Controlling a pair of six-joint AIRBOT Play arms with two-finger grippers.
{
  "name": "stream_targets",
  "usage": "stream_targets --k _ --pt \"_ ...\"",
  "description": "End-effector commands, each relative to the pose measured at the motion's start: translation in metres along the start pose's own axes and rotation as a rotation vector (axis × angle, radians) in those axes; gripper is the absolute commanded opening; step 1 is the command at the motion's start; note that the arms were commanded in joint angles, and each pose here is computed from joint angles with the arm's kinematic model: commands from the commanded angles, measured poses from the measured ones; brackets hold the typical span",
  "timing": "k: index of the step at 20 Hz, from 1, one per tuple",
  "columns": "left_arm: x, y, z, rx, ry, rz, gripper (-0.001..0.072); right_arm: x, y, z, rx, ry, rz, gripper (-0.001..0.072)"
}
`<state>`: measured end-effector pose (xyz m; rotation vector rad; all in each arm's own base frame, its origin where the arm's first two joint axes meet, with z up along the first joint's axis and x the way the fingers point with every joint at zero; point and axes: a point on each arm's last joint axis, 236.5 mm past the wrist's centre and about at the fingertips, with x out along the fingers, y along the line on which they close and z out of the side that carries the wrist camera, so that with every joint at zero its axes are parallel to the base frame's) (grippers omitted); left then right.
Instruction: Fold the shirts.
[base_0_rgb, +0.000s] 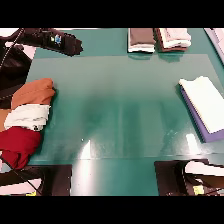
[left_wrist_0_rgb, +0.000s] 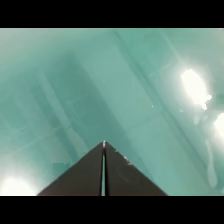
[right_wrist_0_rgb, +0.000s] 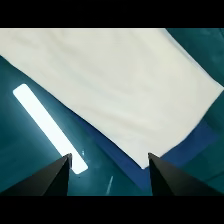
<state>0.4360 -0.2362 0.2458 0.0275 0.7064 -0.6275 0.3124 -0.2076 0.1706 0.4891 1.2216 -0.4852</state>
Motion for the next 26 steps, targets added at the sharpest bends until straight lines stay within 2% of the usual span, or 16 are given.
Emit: stream_targets --k 1,5,9,12,13,16,26 --pt "0.000 0.000 0.000 0.003 0.000 0.000 0.0023 -0.015 0.059 0.011 -0.080 -0.094 0.173 0.0548" --pt "0.000 0.000 0.002 0.003 -0.009 0.001 0.0023 -0.051 0.158 -0.002 -0.300 -0.226 0.321 0.0548" --pt "0.000 0.000 0.001 0.003 -0.003 0.000 0.0023 -0.075 0.251 -0.050 -0.531 -0.256 0.449 0.0548" --pt "0.000 0.001 0.007 0.003 -0.031 0.005 0.0023 -0.082 0.293 -0.090 -0.669 -0.234 0.506 0.0547" --pt "0.000 0.001 0.009 0.003 -0.037 0.005 0.0023 -0.085 0.304 -0.102 -0.717 -0.231 0.523 0.0514" --pt "0.000 0.002 0.015 0.003 -0.062 0.009 0.0024 -0.090 0.322 -0.127 -0.807 -0.219 0.555 0.0018" --pt "-0.003 0.005 0.036 0.003 -0.152 0.021 0.0023 -0.091 0.328 -0.148 -0.858 -0.179 0.564 0.0019"
